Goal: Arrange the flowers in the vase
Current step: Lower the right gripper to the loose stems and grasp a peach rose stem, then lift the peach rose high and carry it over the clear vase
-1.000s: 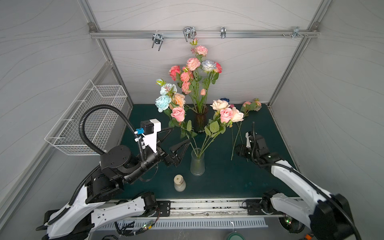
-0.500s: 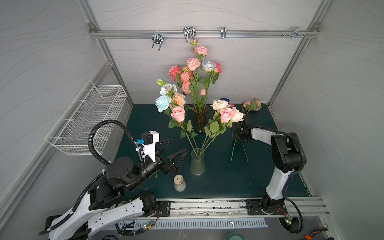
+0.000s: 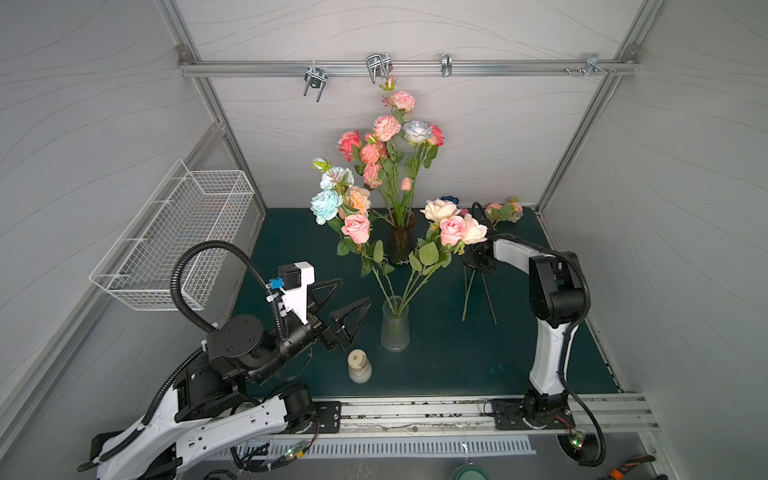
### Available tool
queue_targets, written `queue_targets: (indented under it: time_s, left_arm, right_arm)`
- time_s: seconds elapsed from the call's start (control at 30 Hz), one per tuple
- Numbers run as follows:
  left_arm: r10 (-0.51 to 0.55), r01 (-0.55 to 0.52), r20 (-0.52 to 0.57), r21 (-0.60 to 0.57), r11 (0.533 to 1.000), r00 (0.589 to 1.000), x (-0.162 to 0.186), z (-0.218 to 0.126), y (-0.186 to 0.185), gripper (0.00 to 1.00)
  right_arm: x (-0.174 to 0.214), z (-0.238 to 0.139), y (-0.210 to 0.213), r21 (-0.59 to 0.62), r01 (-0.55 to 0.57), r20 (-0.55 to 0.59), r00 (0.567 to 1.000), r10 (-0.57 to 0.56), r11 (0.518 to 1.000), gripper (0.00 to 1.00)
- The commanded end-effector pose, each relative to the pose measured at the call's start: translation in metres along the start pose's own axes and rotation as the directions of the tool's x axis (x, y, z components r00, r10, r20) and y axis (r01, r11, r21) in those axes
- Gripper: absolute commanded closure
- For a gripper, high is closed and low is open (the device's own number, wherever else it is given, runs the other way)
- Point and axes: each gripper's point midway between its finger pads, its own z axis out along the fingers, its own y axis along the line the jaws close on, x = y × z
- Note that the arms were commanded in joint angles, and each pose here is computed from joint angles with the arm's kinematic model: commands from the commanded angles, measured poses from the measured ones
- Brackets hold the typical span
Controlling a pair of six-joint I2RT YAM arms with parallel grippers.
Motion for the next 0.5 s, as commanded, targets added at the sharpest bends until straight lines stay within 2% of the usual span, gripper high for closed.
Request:
queue_targets:
  time_s: [0.0,0.2,0.47]
  left_arm:
    - [-0.021,0.021,0.033,0.004,1.000,0.999,-0.011,-0.004,-0.002,0.02]
    - [-0.020,0.020,0.031,0.012,1.000,0.999,-0.013,-0.005,-0.004,0.02]
    - [-0.025,0.023,0.051,0.033,0.999,0.998,-0.021,-0.010,-0.008,0.02]
  right_arm:
    - [0.022,-0.004,-0.016,0.023,0.027,-0.071,0.997,-0.025,0.999,1.00]
    - [-0.003,-0.053,-0.009,-0.096,0.036,0.130,0.991,-0.024,0.995,1.00]
    - [-0.014,-0.146,-0.028,-0.203,0.004,0.384,0.920,0.076,0.979,1.00]
